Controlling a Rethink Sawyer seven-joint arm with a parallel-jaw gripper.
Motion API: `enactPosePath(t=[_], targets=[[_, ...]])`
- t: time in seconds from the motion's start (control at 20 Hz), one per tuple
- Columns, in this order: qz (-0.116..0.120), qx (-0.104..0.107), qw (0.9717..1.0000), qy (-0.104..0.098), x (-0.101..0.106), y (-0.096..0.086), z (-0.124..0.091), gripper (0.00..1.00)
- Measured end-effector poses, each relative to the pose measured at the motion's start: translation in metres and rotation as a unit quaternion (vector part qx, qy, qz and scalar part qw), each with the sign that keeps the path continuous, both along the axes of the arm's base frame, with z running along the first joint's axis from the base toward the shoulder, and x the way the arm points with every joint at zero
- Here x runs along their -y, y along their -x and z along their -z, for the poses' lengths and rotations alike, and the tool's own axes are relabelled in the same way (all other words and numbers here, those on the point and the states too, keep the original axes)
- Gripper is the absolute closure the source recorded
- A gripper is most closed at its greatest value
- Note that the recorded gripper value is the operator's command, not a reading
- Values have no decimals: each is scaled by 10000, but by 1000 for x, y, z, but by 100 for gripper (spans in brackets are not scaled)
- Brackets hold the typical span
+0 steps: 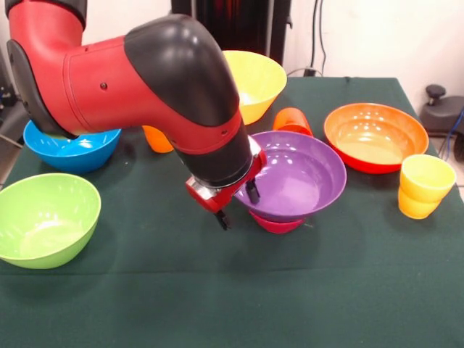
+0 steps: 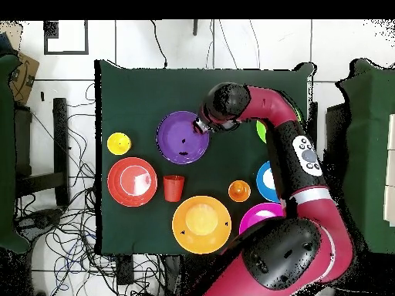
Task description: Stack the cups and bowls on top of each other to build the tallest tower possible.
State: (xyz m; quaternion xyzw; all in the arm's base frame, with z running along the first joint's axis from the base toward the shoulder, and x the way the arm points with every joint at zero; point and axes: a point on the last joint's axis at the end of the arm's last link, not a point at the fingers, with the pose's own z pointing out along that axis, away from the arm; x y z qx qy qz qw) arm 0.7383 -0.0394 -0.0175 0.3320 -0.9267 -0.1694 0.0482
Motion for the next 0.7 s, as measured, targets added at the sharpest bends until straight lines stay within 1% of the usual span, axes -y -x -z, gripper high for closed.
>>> enactPosePath(t=[0.15,0.25,0.7], targets=[[-84,-14,9999,102,2,4,10,0],[-119,-5,9998,161,4,6,12,0],[-144,8,9996,225,8,6,13,0]])
